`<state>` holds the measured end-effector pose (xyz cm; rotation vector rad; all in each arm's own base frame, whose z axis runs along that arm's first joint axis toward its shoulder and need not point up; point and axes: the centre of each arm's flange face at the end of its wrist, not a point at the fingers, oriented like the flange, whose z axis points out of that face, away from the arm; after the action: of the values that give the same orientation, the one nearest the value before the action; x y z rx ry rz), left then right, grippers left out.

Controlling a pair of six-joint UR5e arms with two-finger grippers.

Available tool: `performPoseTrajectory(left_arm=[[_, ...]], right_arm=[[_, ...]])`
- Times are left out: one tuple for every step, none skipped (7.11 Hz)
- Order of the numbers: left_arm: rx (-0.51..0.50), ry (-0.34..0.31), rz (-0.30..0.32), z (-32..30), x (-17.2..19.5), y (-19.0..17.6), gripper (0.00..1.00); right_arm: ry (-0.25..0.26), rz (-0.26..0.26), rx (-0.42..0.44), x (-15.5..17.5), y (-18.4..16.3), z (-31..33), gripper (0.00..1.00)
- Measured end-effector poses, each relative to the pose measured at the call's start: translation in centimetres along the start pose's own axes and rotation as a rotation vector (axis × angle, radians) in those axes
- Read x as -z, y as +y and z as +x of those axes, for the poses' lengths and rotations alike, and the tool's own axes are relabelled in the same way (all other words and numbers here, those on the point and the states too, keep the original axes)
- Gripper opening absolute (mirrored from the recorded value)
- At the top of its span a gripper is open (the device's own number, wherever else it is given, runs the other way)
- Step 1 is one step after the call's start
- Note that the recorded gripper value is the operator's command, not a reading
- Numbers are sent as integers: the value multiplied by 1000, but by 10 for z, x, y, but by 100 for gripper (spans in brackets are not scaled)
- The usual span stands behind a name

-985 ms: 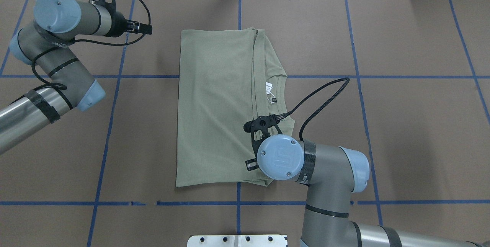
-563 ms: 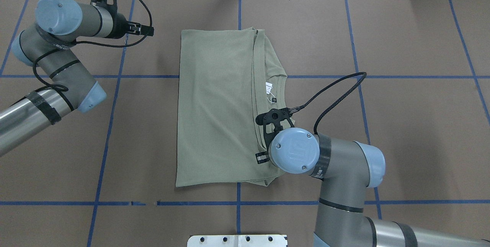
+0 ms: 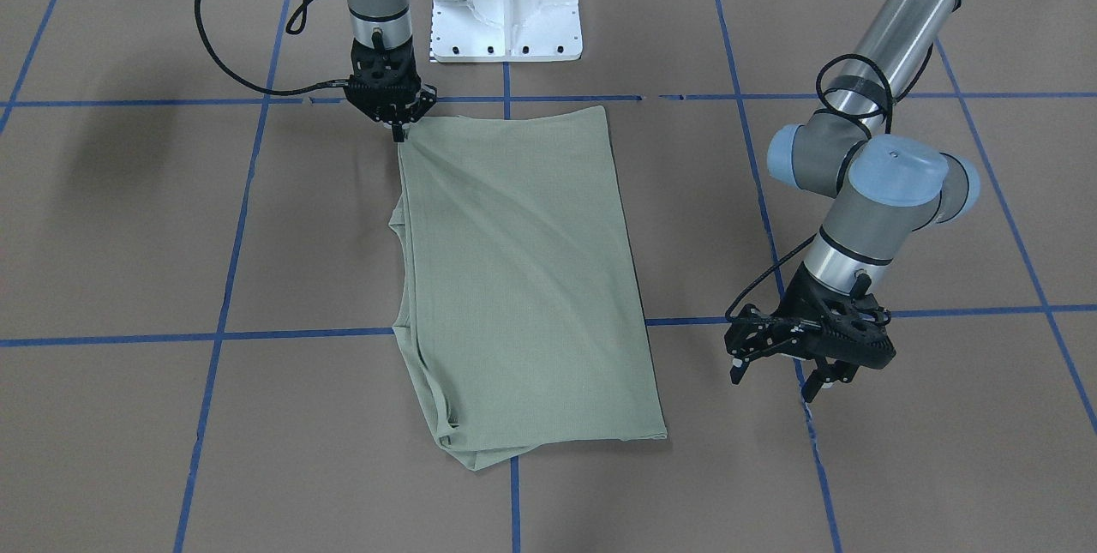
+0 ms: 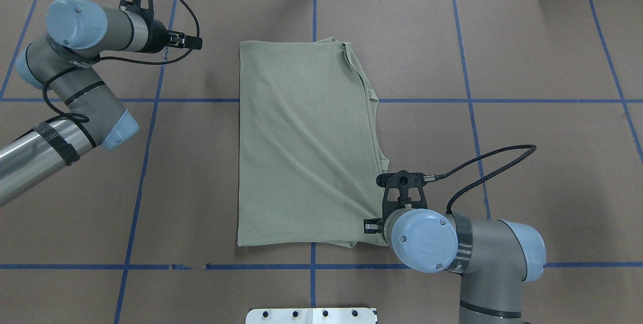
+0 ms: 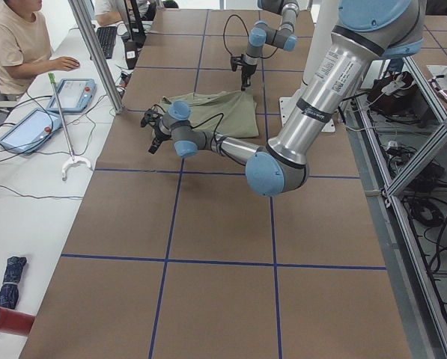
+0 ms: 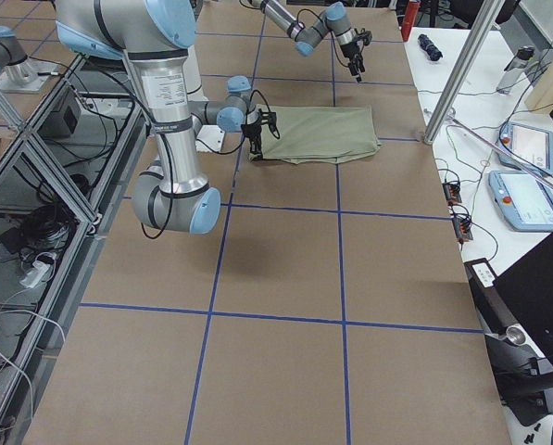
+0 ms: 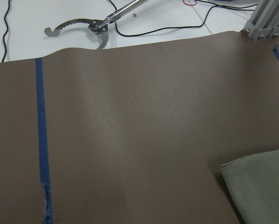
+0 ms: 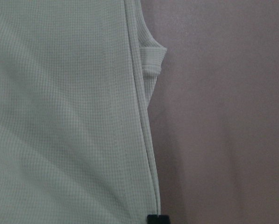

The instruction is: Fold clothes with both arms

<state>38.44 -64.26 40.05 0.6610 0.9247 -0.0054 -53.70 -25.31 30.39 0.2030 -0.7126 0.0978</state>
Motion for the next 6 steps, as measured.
performPoseTrajectory(left_arm=[[-1, 1, 1, 1, 1, 0, 100], [-2, 7, 5, 3, 3, -2, 100], [-1, 31, 2, 9, 11, -2, 100], [28, 68, -15, 14, 25, 4, 100], [85, 108, -35, 19, 43, 18, 100], [128, 153, -59, 32, 64, 47, 100]], right_arm=[[-8, 9, -10, 1, 8, -6, 100], [-24, 27, -26, 8, -3, -11, 100], [-68, 52, -52, 18, -26, -13, 100], [-149, 75, -81, 30, -46, -13, 100], [-236, 91, -130, 40, -61, -11, 100], [-307, 99, -200, 48, -69, -8, 100]])
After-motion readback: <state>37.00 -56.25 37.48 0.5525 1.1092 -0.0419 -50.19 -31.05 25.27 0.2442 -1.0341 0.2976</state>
